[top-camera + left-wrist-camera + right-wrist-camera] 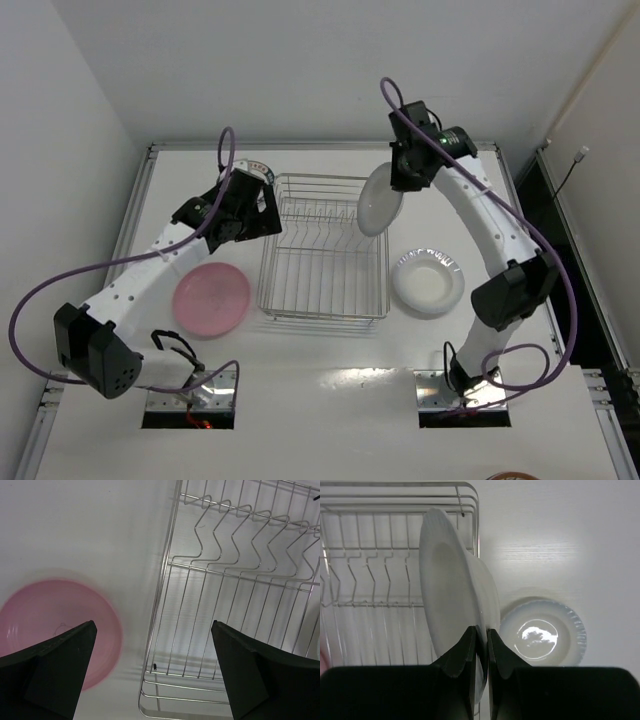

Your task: Load the plates into the dish rack

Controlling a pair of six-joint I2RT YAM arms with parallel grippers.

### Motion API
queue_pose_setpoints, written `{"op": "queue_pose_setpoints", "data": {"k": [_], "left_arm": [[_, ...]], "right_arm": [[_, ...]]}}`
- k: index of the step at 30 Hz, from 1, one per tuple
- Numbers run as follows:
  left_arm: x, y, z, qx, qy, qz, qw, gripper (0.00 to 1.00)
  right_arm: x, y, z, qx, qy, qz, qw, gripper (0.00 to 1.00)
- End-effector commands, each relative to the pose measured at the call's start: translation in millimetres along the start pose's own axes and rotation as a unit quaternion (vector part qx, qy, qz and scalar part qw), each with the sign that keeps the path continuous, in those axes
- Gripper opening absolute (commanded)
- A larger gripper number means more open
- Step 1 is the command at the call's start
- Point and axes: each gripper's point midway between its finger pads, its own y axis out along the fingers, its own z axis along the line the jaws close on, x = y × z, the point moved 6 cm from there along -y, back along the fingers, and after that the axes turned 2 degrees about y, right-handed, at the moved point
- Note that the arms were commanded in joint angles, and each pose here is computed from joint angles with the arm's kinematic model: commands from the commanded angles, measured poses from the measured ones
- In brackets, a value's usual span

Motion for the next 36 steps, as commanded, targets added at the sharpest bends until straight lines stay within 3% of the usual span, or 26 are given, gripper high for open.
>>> {"op": "queue_pose_setpoints", "data": {"k": [1,10,36], "left_arm": [[11,-27,-1,-0.007,-0.009,-0.037,0.999,1.0],[2,-39,5,-0.016,-0.007,-0.047,0.999,1.0],[2,-48,16,0.003,0.002,-0.067,0.998,1.0]], "right_arm": [[19,-18,-8,-0.085,0.025,-0.049,0.995,0.0],[2,6,16,-0.146,-0.034,-0.029,0.988,0.0],[-39,56,75,-0.117,-0.111,0.027,0.986,0.0]]}}
